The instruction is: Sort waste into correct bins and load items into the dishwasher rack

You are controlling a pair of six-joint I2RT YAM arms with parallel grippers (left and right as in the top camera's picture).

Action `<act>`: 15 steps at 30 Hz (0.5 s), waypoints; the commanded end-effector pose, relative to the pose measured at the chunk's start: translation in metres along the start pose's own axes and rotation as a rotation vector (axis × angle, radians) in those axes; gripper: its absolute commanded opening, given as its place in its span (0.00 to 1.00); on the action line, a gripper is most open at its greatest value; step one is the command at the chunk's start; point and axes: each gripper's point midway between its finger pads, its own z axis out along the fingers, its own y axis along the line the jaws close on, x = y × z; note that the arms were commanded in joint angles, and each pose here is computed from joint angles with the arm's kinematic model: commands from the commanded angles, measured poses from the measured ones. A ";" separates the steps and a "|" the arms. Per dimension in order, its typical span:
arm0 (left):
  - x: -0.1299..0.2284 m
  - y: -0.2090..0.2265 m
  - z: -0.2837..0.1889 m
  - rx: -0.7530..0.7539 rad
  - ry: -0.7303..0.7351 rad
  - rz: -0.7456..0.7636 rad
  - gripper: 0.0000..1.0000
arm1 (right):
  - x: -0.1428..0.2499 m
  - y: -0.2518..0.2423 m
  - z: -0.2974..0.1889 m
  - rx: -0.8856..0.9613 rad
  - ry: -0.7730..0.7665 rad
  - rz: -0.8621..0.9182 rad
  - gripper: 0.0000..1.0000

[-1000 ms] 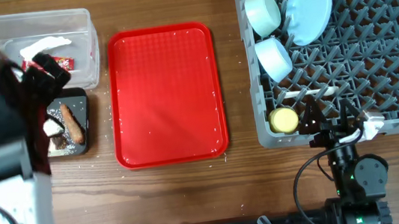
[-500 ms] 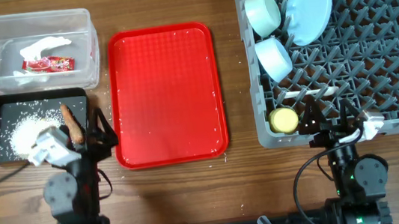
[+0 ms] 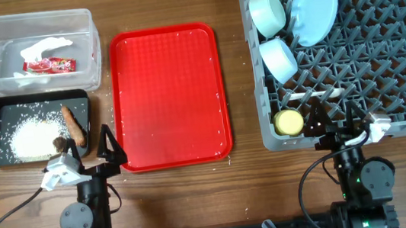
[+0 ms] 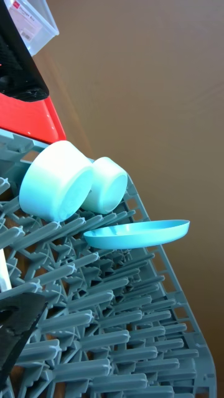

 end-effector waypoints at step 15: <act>0.025 0.005 -0.001 -0.017 0.092 0.005 1.00 | 0.000 0.002 0.000 -0.014 -0.001 0.009 1.00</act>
